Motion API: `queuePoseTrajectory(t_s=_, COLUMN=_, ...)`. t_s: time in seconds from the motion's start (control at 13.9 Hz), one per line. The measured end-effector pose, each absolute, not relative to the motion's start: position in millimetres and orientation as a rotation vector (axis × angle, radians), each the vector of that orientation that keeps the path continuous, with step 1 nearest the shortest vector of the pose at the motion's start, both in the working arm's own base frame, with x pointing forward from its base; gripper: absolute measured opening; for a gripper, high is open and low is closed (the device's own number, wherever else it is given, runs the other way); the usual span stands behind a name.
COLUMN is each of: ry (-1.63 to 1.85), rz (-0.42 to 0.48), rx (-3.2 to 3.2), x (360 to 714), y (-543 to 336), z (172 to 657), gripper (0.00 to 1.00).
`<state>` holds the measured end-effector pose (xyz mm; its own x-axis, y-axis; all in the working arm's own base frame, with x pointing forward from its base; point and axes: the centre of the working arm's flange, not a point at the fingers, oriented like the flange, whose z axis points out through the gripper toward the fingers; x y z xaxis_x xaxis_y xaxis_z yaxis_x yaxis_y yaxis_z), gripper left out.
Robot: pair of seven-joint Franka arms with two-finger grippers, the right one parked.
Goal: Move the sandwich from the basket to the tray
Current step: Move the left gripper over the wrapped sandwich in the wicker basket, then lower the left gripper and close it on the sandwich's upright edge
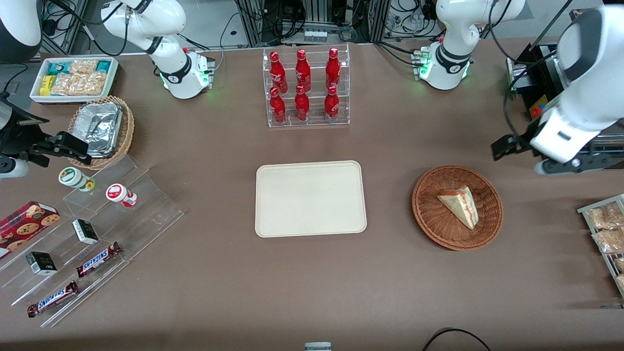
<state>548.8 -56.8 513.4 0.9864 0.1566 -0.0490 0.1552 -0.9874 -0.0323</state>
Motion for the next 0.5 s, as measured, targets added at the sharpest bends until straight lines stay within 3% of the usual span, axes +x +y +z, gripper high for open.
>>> queuePoseTrajectory(t_s=0.5, ry=-0.768, rz=-0.095, rx=-3.052, x=537, y=-63, z=406, gripper=1.00)
